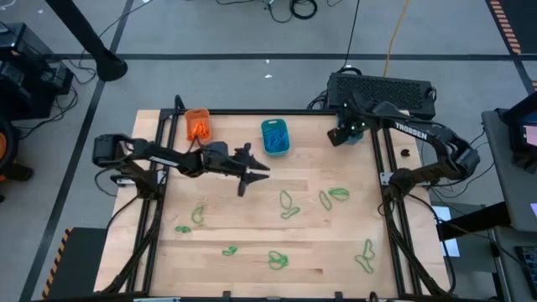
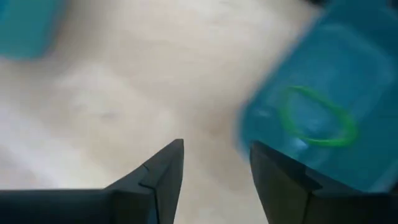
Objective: Sort rubber bands into baskets
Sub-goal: Put the green rubber band into the dark blue bin
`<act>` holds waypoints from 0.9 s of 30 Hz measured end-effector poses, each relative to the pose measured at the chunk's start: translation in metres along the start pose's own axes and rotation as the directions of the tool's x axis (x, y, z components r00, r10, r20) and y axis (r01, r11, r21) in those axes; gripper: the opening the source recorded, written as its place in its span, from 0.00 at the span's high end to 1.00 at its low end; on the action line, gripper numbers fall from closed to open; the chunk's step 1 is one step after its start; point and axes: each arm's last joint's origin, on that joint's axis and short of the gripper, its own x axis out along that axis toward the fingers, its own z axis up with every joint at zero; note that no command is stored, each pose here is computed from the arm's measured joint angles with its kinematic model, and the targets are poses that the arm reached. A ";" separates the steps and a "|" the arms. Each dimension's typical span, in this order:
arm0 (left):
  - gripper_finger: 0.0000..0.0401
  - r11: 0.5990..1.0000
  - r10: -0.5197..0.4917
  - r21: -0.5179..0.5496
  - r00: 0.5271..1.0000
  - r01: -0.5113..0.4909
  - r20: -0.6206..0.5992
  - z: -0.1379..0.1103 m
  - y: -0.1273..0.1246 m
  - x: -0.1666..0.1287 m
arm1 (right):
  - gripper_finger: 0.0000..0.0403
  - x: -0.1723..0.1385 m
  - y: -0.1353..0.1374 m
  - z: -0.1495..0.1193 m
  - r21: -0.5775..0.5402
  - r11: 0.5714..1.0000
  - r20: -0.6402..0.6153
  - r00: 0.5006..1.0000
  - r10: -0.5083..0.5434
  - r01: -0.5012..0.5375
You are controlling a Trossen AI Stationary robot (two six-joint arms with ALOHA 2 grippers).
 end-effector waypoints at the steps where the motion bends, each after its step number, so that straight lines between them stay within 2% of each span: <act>1: 0.68 0.999 -0.044 0.011 0.999 0.044 -0.002 0.004 -0.002 -0.003 | 0.56 -0.003 0.007 -0.001 -0.019 0.999 -0.002 0.999 0.032 -0.032; 4: 0.68 0.995 -0.097 0.021 0.995 0.097 -0.002 0.022 -0.009 -0.019 | 0.56 -0.010 0.030 -0.010 -0.084 0.991 -0.009 0.995 0.104 -0.105; 11: 0.68 0.994 -0.019 0.103 0.994 0.030 -0.106 0.039 -0.025 -0.054 | 0.58 -0.026 0.088 -0.039 -0.229 0.947 -0.011 0.973 0.229 -0.225; 15: 0.68 0.991 -0.009 0.131 0.993 0.025 -0.121 0.045 -0.032 -0.067 | 0.59 -0.031 0.122 -0.060 -0.327 0.896 -0.031 0.951 0.307 -0.300; 21: 0.68 0.990 0.028 0.141 0.988 -0.006 -0.151 0.047 -0.039 -0.079 | 0.59 -0.027 0.173 -0.101 -0.516 0.763 -0.123 0.915 0.383 -0.389; 27: 0.68 0.978 -0.067 0.181 0.979 0.102 -0.191 0.042 -0.050 -0.074 | 0.59 -0.018 0.218 -0.146 -0.681 0.573 -0.193 0.867 0.459 -0.456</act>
